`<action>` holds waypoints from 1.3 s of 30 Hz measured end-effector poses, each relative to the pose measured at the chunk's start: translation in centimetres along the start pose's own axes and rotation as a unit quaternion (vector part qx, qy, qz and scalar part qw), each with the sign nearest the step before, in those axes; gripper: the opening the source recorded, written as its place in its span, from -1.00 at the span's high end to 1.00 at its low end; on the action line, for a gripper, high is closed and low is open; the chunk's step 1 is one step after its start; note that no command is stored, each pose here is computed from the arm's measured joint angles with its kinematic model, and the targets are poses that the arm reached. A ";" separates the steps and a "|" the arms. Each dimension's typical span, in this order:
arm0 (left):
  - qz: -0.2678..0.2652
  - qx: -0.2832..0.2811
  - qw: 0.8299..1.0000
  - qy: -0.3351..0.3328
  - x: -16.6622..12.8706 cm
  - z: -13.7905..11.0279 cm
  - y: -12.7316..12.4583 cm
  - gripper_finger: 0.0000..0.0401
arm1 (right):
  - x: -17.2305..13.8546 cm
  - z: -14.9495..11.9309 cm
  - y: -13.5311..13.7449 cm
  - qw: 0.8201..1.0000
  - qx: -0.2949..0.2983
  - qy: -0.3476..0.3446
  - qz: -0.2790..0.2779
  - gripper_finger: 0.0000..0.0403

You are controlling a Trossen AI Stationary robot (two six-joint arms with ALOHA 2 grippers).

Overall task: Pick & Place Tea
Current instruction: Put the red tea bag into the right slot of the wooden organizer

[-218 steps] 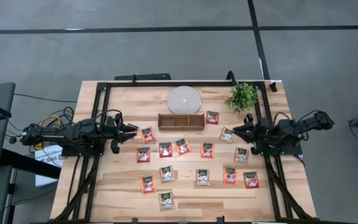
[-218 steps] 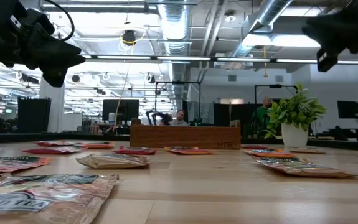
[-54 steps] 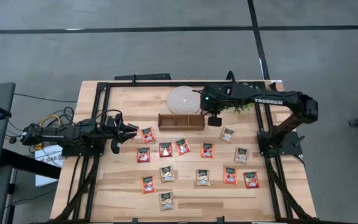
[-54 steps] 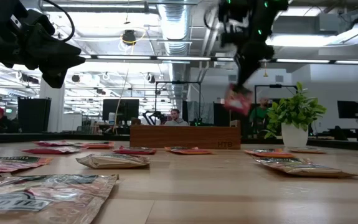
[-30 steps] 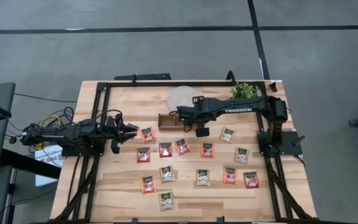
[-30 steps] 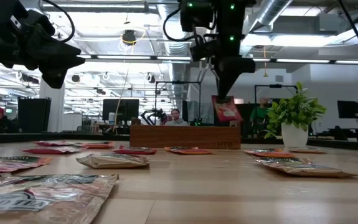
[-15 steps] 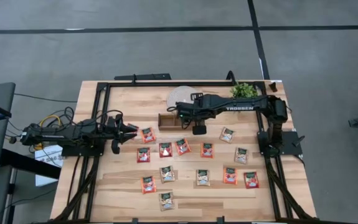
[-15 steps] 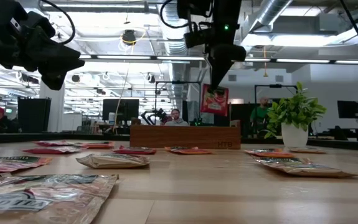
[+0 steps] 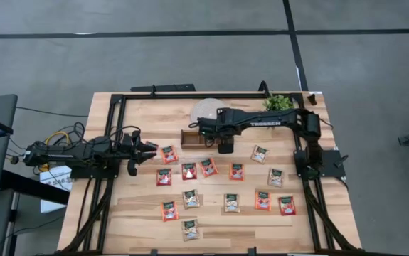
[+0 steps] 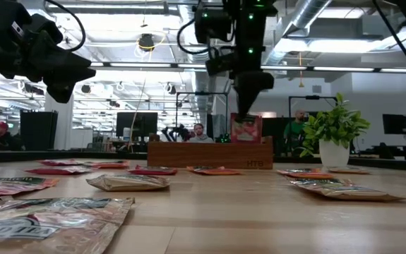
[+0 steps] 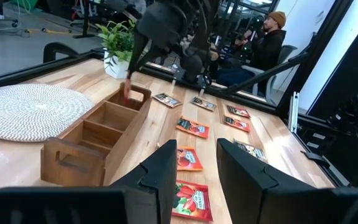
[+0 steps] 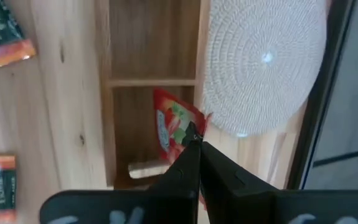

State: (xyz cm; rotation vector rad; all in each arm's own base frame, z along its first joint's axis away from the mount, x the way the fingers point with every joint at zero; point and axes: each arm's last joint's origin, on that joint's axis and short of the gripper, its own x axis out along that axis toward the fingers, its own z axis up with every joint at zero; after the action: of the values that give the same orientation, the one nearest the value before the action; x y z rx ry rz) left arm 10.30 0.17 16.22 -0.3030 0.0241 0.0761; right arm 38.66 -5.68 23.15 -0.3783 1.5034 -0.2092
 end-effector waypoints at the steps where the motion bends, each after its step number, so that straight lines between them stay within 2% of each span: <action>1: 0.000 0.000 1.000 0.000 0.0 0.0 0.0 0.47 | 0.1 -0.1 0.1 1.000 -0.003 0.007 0.002 1.00; 11: 0.000 0.000 1.000 0.001 0.0 0.0 0.0 0.47 | 1.0 0.3 0.3 1.000 -0.003 0.013 0.001 1.00; 25: 0.000 0.000 1.000 0.001 0.0 0.0 0.0 0.47 | 1.4 -0.1 -0.9 1.000 0.013 0.019 0.002 1.00; 34: 0.000 0.000 1.000 0.002 0.0 0.0 0.0 0.47 | 1.6 0.1 -1.3 1.000 0.016 0.006 0.001 0.68; 39: 0.001 0.000 1.000 0.002 0.0 0.0 0.0 0.47 | 1.7 -0.1 -1.7 1.000 0.015 0.010 -0.003 0.59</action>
State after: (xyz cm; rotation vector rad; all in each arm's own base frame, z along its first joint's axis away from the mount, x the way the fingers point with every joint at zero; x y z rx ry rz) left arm 10.30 0.17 16.17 -0.3026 0.0287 0.0765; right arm 38.86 -7.83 22.22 -0.3570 1.5169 -0.2410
